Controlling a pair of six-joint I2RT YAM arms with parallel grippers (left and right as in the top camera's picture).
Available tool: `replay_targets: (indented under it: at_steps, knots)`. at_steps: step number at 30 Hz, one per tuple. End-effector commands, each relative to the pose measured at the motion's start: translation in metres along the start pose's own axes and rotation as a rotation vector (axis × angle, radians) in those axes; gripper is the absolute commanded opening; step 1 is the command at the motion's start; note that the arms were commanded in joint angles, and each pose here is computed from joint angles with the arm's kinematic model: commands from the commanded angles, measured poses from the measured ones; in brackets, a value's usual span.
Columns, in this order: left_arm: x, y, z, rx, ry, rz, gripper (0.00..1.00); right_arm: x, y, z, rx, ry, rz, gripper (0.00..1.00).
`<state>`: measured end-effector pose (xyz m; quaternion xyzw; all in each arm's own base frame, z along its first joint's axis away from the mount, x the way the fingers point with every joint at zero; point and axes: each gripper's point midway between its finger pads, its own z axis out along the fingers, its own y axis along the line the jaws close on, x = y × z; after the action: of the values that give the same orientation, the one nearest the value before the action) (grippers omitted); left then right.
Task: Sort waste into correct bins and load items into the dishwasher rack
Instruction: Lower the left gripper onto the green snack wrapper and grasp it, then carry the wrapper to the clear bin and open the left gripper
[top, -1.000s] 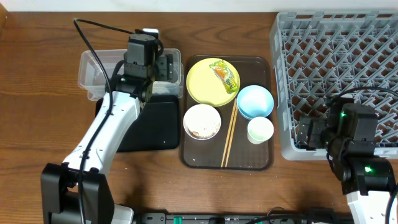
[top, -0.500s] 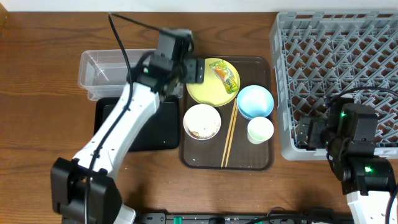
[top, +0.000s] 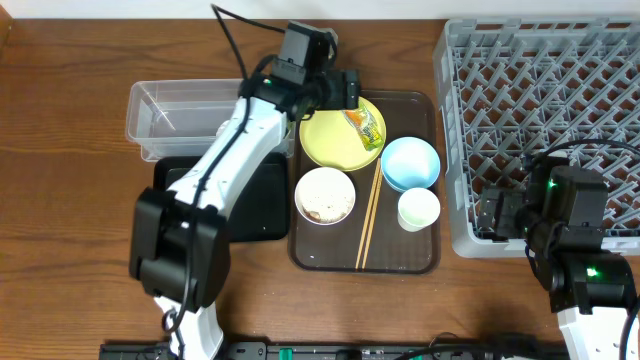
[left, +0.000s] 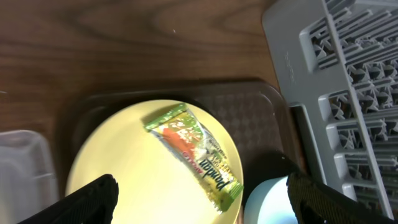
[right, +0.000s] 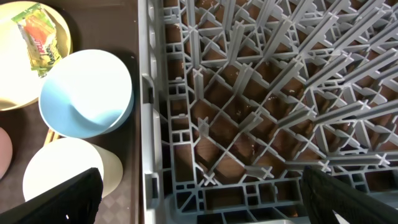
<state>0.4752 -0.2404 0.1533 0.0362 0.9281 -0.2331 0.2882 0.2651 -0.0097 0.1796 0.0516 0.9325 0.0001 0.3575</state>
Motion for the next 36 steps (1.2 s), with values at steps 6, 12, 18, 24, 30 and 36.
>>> replay_targets:
  at_steps: [6,12,18,24,30,36]
  knots:
    - [0.043,-0.001,0.055,0.002,0.127,-0.078,0.89,-0.008,0.006,-0.006,-0.017,-0.025,-0.002,0.99]
    - [0.075,0.005,0.084,-0.026,0.208,-0.114,0.85,-0.008,0.006,-0.006,-0.017,-0.025,-0.002,0.99]
    - [0.089,0.005,0.094,-0.034,0.239,-0.126,0.65,-0.008,0.006,-0.006,-0.017,-0.024,-0.002,0.99]
    - [0.102,0.002,0.097,-0.040,0.267,-0.116,0.59,-0.008,0.006,-0.006,-0.018,-0.024,-0.002,0.99]
    - [0.107,0.007,0.099,-0.083,0.261,-0.109,0.59,-0.008,0.006,-0.006,-0.017,-0.024,-0.002,0.99]
    - [0.108,0.008,0.099,-0.090,0.261,-0.114,0.59,-0.008,0.006,-0.006,-0.017,-0.024,-0.002,0.99]
